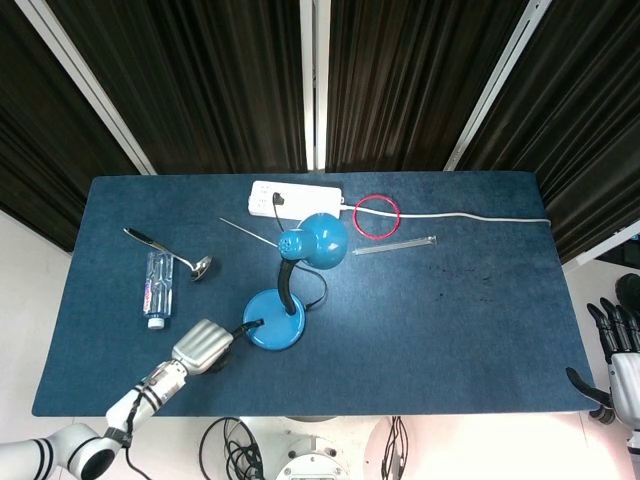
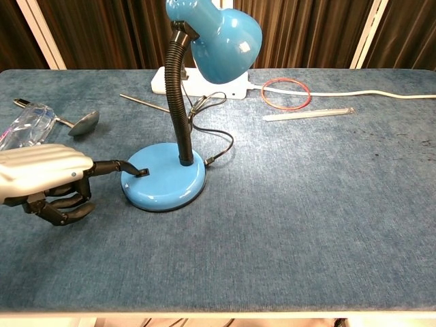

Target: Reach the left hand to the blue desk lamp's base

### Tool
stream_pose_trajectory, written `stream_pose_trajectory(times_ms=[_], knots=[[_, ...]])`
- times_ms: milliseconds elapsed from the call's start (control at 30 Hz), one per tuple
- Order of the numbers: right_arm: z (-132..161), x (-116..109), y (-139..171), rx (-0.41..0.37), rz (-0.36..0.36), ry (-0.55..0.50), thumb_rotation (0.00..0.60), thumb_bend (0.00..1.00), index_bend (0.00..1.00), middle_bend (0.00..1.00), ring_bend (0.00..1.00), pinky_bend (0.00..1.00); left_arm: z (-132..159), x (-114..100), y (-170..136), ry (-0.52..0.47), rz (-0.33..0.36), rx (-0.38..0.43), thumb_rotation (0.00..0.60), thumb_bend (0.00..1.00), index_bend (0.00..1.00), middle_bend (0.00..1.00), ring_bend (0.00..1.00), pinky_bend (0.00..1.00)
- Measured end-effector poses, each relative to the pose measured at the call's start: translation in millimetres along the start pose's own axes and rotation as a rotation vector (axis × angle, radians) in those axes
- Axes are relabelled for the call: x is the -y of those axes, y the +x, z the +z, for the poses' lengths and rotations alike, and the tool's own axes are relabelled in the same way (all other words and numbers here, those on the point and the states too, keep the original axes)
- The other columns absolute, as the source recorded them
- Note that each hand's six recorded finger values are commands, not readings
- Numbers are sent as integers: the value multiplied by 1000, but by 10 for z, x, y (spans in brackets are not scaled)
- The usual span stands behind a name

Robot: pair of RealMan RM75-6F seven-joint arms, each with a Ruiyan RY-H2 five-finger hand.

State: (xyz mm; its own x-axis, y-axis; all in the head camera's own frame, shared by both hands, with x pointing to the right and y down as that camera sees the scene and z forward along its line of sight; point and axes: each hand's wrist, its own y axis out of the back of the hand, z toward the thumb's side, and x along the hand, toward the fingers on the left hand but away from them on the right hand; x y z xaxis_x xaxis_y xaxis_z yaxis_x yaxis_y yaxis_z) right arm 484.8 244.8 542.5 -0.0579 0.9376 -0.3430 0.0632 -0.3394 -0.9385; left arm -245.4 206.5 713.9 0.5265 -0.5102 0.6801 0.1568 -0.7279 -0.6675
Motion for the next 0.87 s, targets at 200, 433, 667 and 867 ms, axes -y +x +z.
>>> stream_pose_trajectory(times_ms=[200,433,667,867], knots=[[-3,-27,4,1,-8,-3,600,123,0,0,0,0,-28,-147,-62,-10,90,-12,600,512,136,845,884,903],[2,-19,-8,-3,-3,1,600,123,0,0,0,0,-344,-488,-455,-48,362,-129,600,176,136,531,494,625],[94,-2,-47,-27,-2,1,600,123,0,0,0,0,-991,-722,-1260,-38,499,-383,600,4,54,0,0,1],[128,-9,-80,-28,-9,8,600,122,0,0,0,0,-1228,-796,-1547,-22,470,-452,600,0,51,0,0,0]])
